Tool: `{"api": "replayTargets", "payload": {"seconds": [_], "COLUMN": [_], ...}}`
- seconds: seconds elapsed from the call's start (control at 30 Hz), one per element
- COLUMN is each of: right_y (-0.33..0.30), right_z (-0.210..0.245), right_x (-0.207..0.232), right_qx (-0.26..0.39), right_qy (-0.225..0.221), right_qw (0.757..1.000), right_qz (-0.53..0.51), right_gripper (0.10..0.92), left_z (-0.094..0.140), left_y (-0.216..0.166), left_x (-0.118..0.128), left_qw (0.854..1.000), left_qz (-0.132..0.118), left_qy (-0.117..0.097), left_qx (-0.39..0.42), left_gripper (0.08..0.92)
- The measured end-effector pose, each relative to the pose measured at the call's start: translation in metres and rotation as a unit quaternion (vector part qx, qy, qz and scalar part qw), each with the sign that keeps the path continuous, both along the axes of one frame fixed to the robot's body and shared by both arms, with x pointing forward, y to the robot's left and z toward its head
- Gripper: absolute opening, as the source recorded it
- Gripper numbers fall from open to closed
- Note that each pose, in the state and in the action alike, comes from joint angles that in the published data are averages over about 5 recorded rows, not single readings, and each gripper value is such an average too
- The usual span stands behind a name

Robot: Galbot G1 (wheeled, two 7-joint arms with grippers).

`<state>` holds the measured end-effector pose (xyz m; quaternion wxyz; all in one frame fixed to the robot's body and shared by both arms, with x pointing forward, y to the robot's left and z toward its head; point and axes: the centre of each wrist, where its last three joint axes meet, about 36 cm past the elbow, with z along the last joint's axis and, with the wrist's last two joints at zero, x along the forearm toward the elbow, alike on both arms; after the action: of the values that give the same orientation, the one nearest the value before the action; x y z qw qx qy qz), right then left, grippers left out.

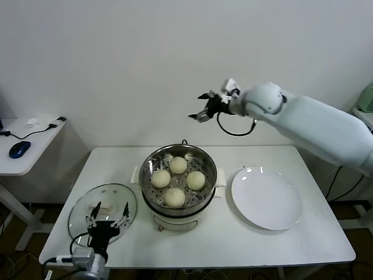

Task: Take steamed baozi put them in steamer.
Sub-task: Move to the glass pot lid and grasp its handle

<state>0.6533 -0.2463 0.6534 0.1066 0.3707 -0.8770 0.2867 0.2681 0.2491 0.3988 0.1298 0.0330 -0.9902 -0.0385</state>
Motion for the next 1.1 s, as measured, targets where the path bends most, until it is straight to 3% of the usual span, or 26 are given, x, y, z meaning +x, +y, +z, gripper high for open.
{"api": "replayTargets", "payload": {"seconds": [0.3, 0.6, 0.9, 1.1], "right_y": [-0.107, -0.169, -0.170, -0.151], "right_z": [-0.090, -0.202, -0.323, -0.369], "right_x": [-0.052, -0.135, -0.243, -0.303], "right_qx": [0.099, 0.179, 0.222, 0.245], "right_qy": [-0.050, -0.078, -0.044, -0.025], "right_qw": [0.987, 0.959, 0.935, 0.920], "right_qz": [-0.118, -0.206, -0.273, -0.306], "right_gripper": [0.823, 0.823, 0.823, 0.823], "left_z": [0.001, -0.004, -0.020, -0.033], "left_y": [0.004, 0.010, 0.016, 0.022], "left_x": [0.009, 0.017, 0.013, 0.010], "left_qw": [1.000, 0.998, 0.992, 0.983], "left_qz": [0.007, 0.011, 0.010, 0.016], "left_qy": [-0.007, -0.019, -0.032, -0.044], "left_qx": [0.013, 0.060, 0.125, 0.177], "left_gripper": [0.823, 0.823, 0.823, 0.823]}}
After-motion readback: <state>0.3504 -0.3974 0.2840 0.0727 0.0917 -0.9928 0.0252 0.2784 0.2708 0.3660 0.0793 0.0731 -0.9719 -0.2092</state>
